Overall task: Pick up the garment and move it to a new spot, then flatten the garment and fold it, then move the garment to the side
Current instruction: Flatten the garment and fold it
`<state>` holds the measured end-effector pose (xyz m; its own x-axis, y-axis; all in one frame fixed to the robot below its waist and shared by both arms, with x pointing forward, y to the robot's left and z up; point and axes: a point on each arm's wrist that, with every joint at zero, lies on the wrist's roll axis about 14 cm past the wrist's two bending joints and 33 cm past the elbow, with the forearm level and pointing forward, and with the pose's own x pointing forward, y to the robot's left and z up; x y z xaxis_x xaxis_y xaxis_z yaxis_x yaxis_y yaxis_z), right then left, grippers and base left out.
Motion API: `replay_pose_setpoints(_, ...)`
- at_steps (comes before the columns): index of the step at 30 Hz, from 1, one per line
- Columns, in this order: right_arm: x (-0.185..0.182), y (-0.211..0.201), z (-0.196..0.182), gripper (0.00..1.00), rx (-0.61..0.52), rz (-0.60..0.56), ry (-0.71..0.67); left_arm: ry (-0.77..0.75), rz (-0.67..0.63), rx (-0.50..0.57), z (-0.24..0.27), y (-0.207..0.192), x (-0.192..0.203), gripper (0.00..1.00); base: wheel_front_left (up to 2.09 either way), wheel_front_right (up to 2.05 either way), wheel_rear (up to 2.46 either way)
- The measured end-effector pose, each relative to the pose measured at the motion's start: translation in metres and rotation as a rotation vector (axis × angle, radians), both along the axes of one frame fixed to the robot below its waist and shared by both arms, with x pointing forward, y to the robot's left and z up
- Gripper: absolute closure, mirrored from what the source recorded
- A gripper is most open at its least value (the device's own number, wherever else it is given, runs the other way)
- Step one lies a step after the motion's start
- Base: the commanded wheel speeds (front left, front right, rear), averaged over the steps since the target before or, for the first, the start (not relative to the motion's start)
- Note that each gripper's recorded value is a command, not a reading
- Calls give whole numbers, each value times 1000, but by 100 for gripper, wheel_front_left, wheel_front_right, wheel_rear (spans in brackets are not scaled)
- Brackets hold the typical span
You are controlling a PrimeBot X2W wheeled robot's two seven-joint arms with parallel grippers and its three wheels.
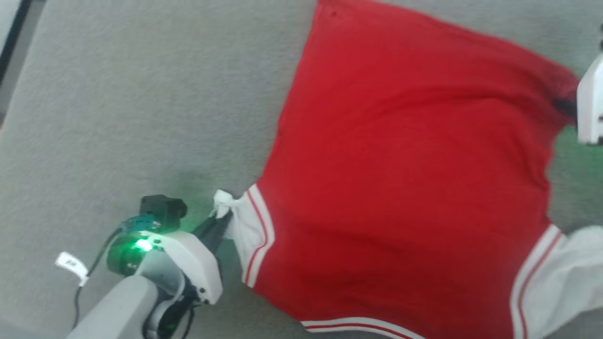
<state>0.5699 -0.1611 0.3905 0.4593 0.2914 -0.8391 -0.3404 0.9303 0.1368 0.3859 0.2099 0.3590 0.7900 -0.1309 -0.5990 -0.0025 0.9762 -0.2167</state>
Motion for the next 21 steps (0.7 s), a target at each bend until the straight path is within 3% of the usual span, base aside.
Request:
replay_pose_setpoints(9, -86, -36, 7, 100, 74, -21, 30, -39, -50, 6, 13, -11, 19, 100, 0, 0, 0)
replay_pose_setpoints(15, -142, -59, -5, 100, 111, -94, 72, -54, -89, 5, 19, -21, 26, 100, 0, 0, 0)
replay_pose_setpoints(21, -167, -63, -22, 100, 167, -196, 79, -60, -94, -1, 21, -24, 28, 100, 0, 0, 0)
